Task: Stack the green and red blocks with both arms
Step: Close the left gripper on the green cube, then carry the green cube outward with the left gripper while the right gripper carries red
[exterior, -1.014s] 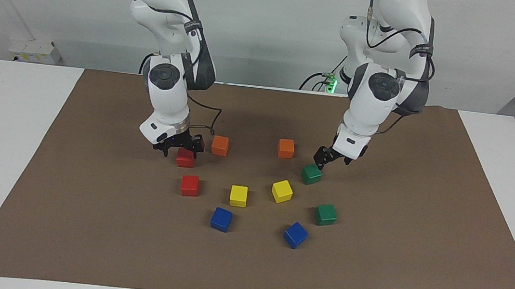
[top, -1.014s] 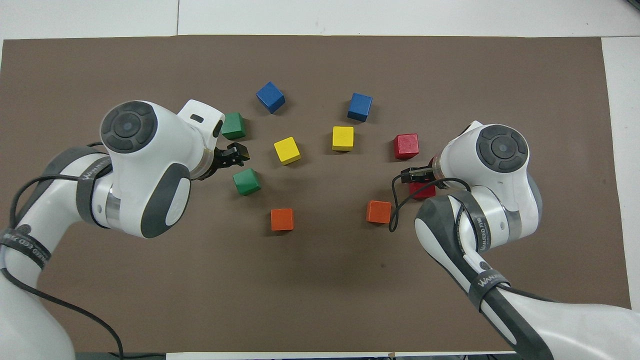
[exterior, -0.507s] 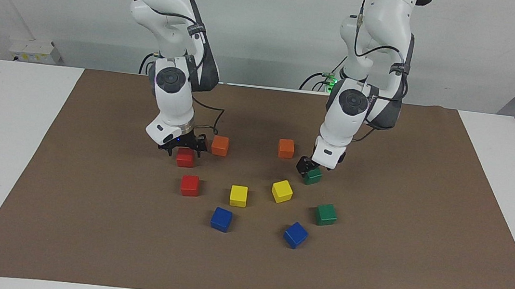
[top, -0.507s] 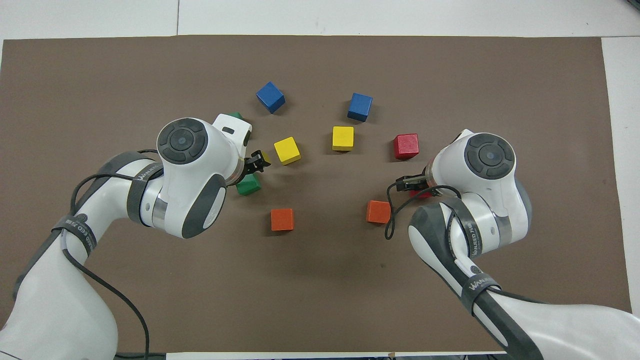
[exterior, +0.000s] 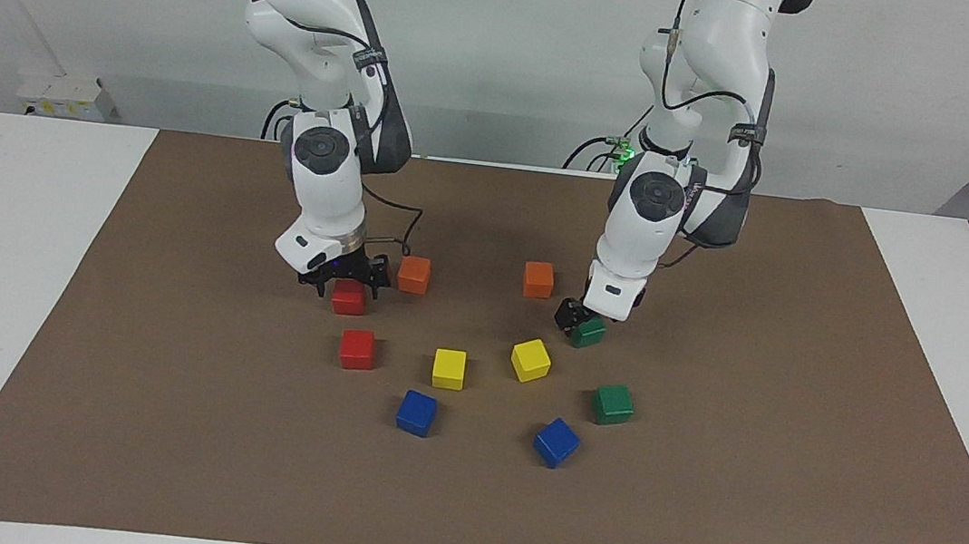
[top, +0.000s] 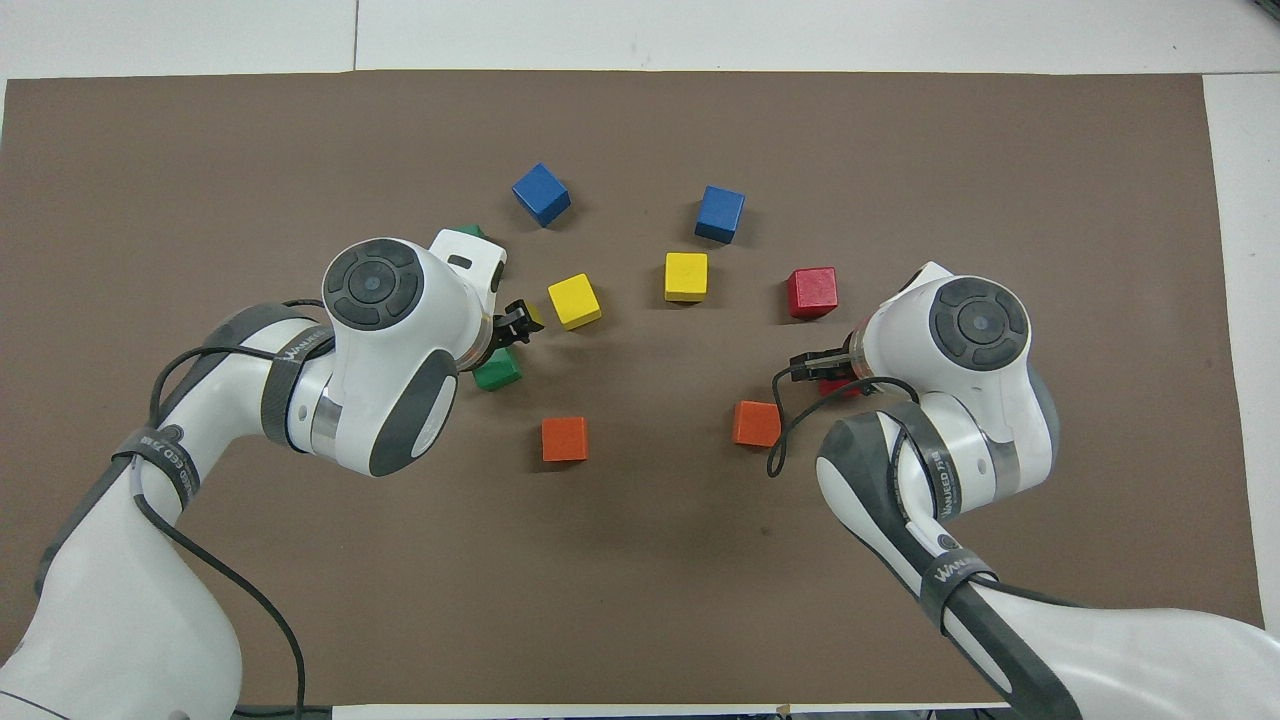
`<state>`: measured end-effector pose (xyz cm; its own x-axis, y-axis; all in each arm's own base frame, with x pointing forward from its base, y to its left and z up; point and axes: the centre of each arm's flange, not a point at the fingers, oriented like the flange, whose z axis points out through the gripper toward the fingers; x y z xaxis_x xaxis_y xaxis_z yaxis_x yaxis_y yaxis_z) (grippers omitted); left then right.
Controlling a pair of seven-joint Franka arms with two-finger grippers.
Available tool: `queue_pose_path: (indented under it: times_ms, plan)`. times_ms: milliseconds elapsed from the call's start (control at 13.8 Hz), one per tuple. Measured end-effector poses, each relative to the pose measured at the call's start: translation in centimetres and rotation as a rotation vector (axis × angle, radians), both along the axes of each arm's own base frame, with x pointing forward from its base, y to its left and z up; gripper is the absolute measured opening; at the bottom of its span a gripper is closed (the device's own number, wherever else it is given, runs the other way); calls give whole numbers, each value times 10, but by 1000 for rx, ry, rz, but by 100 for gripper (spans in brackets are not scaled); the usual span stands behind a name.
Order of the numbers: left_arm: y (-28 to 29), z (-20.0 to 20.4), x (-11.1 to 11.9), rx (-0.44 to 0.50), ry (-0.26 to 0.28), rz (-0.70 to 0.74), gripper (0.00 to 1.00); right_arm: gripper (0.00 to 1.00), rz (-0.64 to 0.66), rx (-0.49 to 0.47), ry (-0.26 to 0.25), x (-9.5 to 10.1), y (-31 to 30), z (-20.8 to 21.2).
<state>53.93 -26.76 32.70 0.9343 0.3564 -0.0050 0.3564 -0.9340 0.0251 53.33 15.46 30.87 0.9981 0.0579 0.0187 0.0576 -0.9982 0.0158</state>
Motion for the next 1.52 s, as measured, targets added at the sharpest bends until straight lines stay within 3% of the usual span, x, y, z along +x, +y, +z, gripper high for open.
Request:
queue_pose_path:
  times_ms: [580, 652, 797, 870, 1087, 1304, 1522]
  plan:
    - [2, -20, -9, 3, 7, 42, 100, 100, 0, -2, 8, -4, -1, -13]
    - [1, -20, -10, 3, 7, 46, 93, 100, 0, -1, 6, -3, -1, -14]
    - [1, -22, -11, 2, 5, 48, 68, 100, 0, -1, 6, -3, -1, -14]
    - [1, -22, -11, 2, 5, 47, 55, 93, 0, -1, 6, -3, -1, -14]
    - [4, -19, -8, 39, -7, 18, 55, 57, -1, -1, 5, -3, -2, -14]
    - [25, 9, 7, 69, -35, -52, 55, 56, -7, -1, 1, 0, -4, -12]
    - [88, 34, 29, 75, -40, -157, 55, 56, -31, -8, 19, 16, -16, 11]
